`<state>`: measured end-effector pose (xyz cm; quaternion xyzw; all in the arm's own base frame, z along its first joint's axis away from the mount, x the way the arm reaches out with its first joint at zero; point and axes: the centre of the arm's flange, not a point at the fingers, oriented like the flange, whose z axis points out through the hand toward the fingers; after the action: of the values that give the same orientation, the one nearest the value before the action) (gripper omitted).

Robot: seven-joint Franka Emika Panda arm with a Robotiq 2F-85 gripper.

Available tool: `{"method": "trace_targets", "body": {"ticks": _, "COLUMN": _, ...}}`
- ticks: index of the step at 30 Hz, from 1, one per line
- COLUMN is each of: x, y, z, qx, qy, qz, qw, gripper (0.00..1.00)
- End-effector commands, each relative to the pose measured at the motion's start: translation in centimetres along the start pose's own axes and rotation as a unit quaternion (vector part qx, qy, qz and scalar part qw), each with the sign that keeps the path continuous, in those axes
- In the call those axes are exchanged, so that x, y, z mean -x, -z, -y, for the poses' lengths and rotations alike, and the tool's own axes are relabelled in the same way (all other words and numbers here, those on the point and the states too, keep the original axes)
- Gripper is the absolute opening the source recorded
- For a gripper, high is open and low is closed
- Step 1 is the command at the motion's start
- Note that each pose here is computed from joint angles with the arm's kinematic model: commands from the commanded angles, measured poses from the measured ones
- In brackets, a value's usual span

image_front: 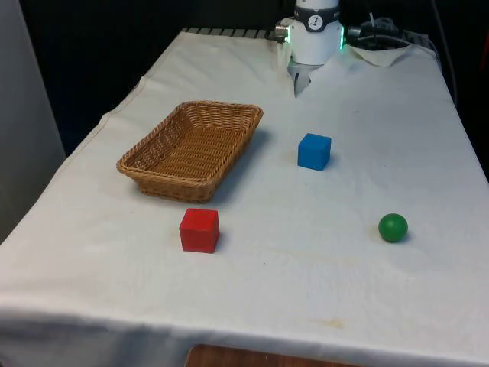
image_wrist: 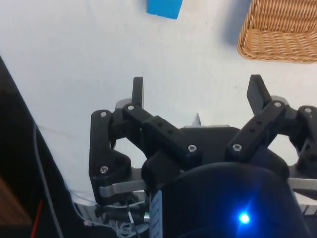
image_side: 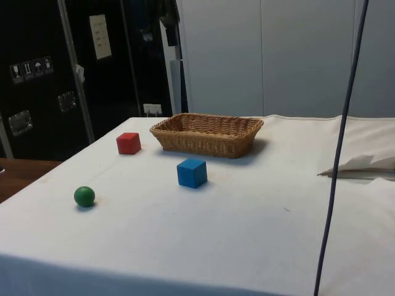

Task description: Place all non-red objects into the basket.

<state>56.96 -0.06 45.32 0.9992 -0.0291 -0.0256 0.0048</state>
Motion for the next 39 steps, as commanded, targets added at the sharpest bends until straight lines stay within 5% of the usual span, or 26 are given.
{"method": "trace_targets", "body": {"ticks": 1, "x": 0.0, "y": -0.3, "z": 0.1, "qx": 0.004, "qy": -0.006, "qz": -0.007, "qw": 0.99995, "gripper": 1.00}}
{"method": "trace_targets", "body": {"ticks": 26, "x": 2.4, "y": -7.5, "z": 1.3, "qx": -0.007, "qy": -0.038, "qz": -0.024, "qw": 0.99896, "gripper": 1.00}}
{"method": "trace_targets", "body": {"ticks": 39, "x": 2.9, "y": -11.6, "z": 1.2, "qx": -0.020, "qy": -0.062, "qz": -0.032, "qw": 0.99738, "gripper": 1.00}}
